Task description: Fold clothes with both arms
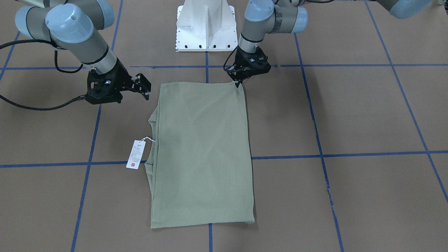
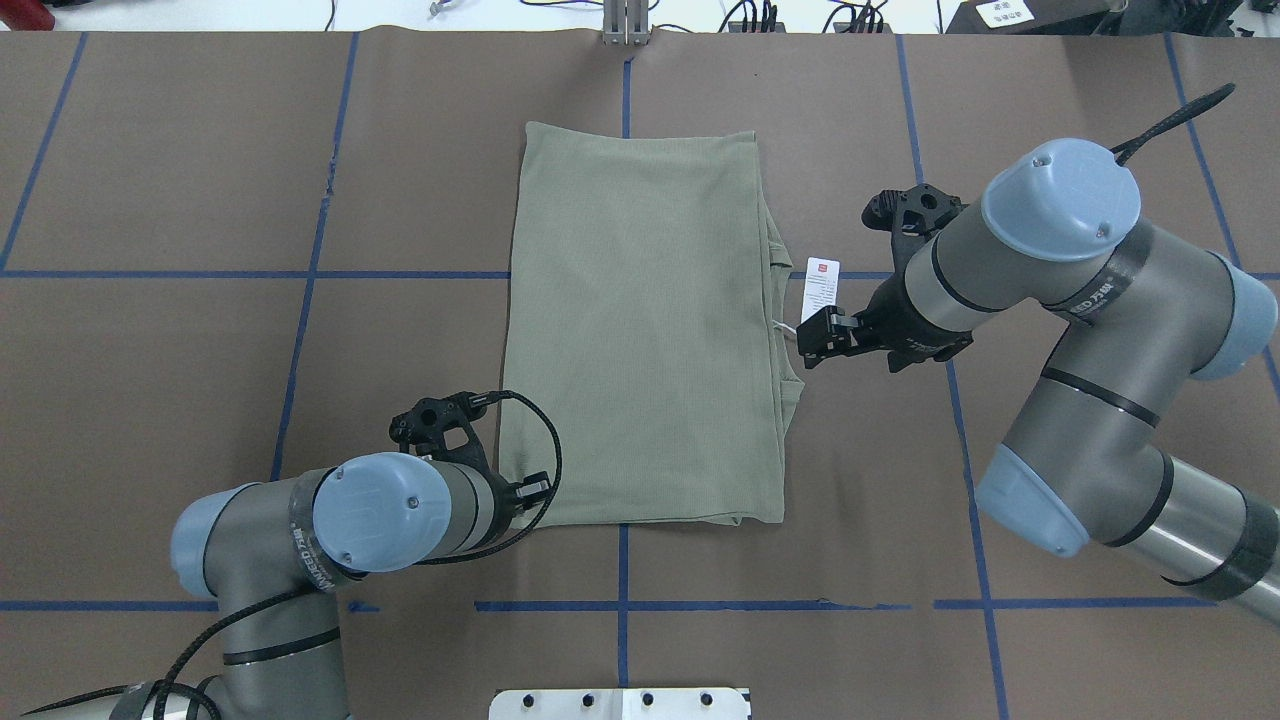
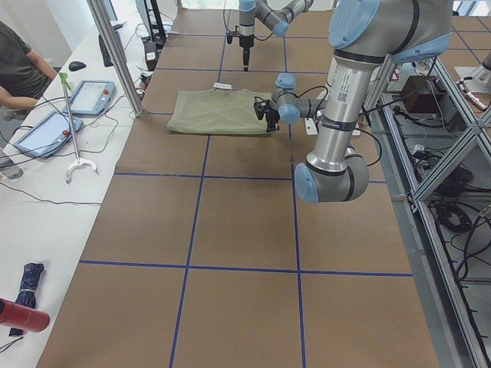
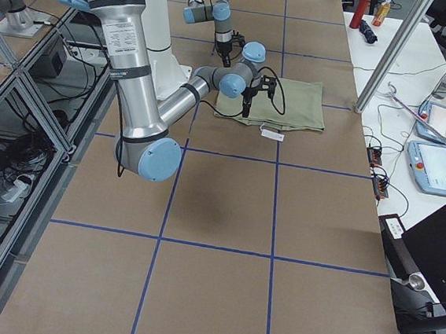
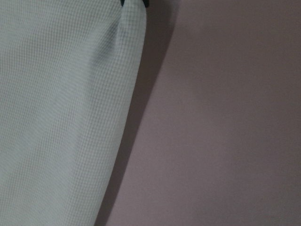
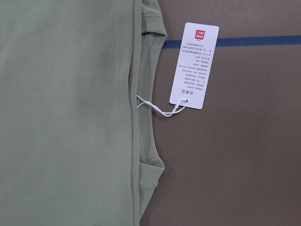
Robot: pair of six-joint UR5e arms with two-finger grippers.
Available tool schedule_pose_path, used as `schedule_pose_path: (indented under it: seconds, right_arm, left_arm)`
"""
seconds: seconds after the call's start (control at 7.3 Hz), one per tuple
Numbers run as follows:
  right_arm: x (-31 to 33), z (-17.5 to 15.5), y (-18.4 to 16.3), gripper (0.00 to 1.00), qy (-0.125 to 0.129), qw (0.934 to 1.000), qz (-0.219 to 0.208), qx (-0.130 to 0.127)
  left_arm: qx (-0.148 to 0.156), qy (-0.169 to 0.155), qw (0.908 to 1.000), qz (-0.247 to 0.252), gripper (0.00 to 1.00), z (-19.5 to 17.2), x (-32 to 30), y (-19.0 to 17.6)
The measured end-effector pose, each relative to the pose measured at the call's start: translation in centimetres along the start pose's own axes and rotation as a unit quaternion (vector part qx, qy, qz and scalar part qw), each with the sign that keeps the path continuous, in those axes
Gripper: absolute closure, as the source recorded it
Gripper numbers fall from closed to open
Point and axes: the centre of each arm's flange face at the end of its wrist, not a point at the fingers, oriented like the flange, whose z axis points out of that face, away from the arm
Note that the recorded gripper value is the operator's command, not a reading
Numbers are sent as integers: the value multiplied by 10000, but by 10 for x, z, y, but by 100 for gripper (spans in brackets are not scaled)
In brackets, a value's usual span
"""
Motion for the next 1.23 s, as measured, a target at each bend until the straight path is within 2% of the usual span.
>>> schedule_pose_path:
  seconds: [0.27,0.55,0.68,0.96,1.23]
  right_arm:
    - [-12,7,15,0,-21,9998,211,-42]
    - [-46,20,59,0,-44,9971,753,84]
    - [-61,32,82,0,-25,9935,1126,158]
    - [-79,50,111,0,16,9812,1918,195]
    - [-88,70,135,0,119,9723,2326,189]
  left_arm:
    - [-32,71,10000,21,100,-6,5,4]
    - [-62,143,9999,56,100,-11,10,6]
    - [-71,139,9999,65,100,-13,11,6]
    - [-170,105,9998,72,100,-24,14,9]
    - [-259,98,9996,77,100,-40,19,12]
